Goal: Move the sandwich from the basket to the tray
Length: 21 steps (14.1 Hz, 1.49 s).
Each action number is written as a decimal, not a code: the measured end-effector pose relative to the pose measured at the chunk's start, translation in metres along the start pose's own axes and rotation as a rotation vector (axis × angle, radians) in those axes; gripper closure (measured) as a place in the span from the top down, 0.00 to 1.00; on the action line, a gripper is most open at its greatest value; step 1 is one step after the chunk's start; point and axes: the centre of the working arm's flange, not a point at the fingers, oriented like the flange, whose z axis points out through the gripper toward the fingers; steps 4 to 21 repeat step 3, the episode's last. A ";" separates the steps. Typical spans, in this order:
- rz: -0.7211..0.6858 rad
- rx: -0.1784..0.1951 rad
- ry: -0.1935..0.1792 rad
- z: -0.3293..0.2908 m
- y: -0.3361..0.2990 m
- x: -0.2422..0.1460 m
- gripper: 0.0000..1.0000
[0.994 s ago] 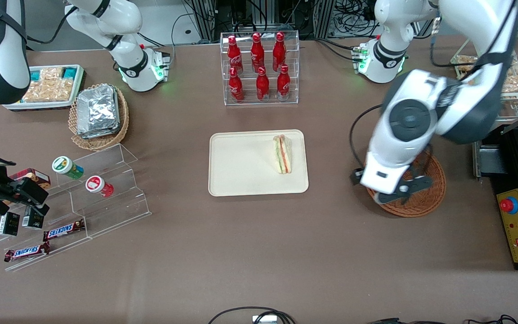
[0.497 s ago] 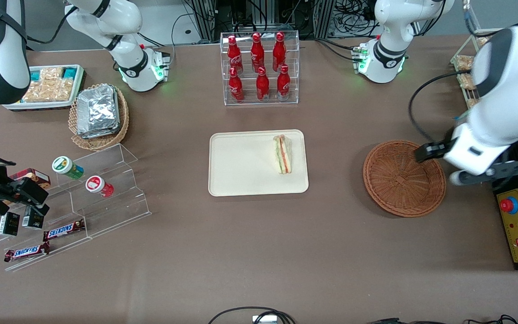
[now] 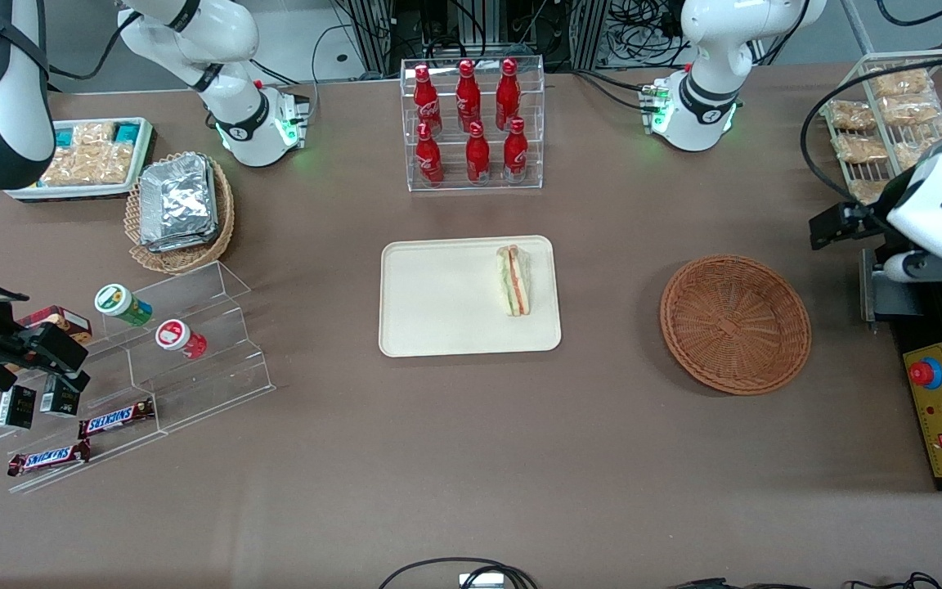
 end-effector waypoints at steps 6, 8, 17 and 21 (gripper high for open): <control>0.043 0.001 0.001 -0.001 0.001 -0.001 1.00; 0.043 0.001 0.001 -0.001 0.001 -0.001 1.00; 0.043 0.001 0.001 -0.001 0.001 -0.001 1.00; 0.043 0.001 0.001 -0.001 0.001 -0.001 1.00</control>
